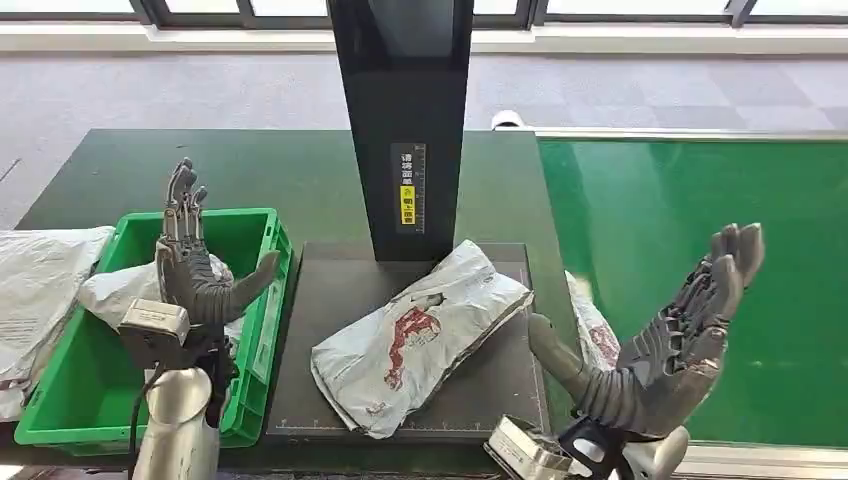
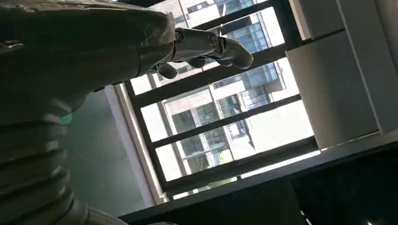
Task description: Moved the parcel from conveyor to table for the left to box.
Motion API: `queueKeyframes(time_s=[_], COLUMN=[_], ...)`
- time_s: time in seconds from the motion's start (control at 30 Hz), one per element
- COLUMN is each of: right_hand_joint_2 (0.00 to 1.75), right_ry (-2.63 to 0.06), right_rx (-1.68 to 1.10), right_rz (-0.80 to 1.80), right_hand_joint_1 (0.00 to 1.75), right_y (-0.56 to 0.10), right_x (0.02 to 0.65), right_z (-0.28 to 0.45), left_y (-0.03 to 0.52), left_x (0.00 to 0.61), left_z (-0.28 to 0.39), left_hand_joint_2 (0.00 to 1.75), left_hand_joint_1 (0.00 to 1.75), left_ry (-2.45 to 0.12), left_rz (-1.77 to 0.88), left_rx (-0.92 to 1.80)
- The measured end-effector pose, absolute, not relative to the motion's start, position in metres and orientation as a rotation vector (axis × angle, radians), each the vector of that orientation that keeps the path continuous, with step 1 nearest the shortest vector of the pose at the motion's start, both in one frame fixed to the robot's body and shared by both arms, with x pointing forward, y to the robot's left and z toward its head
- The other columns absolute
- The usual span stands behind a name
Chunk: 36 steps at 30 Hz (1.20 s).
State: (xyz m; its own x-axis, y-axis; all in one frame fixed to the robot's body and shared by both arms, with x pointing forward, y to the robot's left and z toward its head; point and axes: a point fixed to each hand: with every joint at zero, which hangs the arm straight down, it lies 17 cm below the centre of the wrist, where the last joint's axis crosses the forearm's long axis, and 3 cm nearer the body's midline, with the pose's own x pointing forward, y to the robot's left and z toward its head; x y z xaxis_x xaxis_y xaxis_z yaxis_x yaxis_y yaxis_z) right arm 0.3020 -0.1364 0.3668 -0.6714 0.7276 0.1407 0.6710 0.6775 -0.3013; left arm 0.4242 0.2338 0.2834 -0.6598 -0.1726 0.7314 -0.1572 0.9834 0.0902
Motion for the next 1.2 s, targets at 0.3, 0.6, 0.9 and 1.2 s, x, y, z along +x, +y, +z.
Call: queueKeyframes(time_s=[0.3, 0.6, 0.9, 1.2], right_hand_joint_2=[1.75, 1.75, 1.75, 1.75], right_ry=[-2.612, -2.6, -2.588, -2.579], right_rx=[-1.138, -1.191, -1.21, -1.223], right_rz=[0.203, 0.164, 0.14, 0.139], right_hand_joint_1=[0.0, 0.0, 0.0, 0.0], right_y=[-0.167, -0.183, -0.191, -0.195], right_x=[0.302, 0.3, 0.303, 0.304], right_z=[0.372, 0.379, 0.381, 0.38], left_y=[0.154, 0.073, 0.014, 0.004], left_x=[0.428, 0.431, 0.402, 0.397], left_z=[0.253, 0.166, 0.061, 0.039], left_hand_joint_2=[1.75, 1.75, 1.75, 1.75], left_hand_joint_1=[0.0, 0.0, 0.0, 0.0], left_ry=[-2.243, -1.986, -1.774, -1.717], left_rz=[-0.35, -0.974, -1.359, -1.42], left_rx=[0.202, 0.282, 0.202, 0.169])
